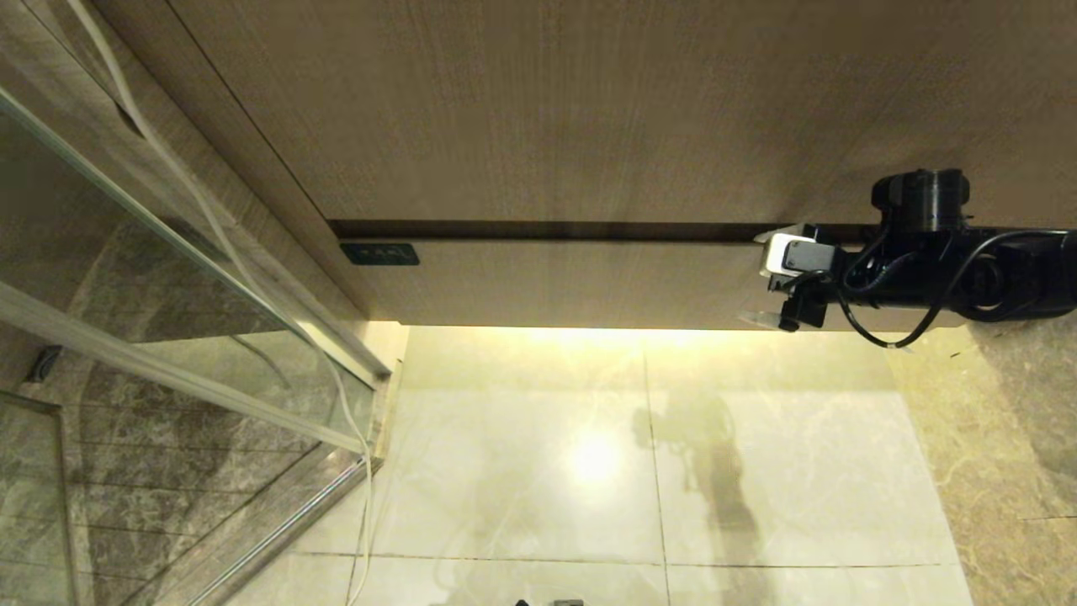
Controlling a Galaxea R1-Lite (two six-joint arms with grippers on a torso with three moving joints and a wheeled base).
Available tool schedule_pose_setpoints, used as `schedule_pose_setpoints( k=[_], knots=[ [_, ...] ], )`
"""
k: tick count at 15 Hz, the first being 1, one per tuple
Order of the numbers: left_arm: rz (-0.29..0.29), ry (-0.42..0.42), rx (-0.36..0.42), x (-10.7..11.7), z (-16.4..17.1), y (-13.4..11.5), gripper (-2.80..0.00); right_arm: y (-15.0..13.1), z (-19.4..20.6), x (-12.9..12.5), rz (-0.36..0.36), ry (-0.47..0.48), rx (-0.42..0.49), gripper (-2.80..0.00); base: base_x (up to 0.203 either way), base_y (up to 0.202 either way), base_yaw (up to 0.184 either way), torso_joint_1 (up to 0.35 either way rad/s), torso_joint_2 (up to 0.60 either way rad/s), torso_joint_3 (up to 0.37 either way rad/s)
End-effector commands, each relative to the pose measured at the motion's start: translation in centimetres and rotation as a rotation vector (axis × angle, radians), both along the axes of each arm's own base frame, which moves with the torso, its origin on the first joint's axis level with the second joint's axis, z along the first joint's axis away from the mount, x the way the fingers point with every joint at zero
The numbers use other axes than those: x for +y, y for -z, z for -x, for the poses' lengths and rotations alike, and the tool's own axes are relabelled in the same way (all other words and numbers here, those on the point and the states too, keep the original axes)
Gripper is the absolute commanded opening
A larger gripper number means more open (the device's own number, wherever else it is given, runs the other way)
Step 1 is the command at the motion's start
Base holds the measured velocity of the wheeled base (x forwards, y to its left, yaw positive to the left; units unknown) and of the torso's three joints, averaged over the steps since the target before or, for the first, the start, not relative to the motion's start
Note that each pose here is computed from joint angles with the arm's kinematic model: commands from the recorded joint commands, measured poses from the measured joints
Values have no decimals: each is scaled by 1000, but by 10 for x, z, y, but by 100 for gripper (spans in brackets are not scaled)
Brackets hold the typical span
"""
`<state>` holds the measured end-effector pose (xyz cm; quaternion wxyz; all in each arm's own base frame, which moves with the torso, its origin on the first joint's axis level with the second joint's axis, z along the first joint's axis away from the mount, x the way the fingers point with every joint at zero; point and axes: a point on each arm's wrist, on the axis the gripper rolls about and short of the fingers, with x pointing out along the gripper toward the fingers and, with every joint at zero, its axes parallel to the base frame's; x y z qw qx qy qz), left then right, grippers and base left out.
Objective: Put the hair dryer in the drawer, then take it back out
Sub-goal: Pull open the drawer
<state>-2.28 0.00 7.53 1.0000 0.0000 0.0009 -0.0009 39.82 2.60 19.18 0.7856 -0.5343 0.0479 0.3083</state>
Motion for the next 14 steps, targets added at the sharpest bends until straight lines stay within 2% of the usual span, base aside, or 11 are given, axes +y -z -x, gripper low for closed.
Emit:
schedule_pose_setpoints(
  k=[1,7,10,14],
  knots=[
    [0,0,0,0,0,0,-280,1,3,0,6,-4,25,0,0,0,0,0,0,0],
    [0,0,0,0,0,0,-280,-6,16,-2,41,46,62,0,0,0,0,0,0,0],
    [0,0,0,0,0,0,-280,-15,25,-2,43,45,54,0,0,0,0,0,0,0],
    [0,0,0,0,0,0,-280,-28,44,-3,47,56,91,0,0,0,0,0,0,0]
  ],
)
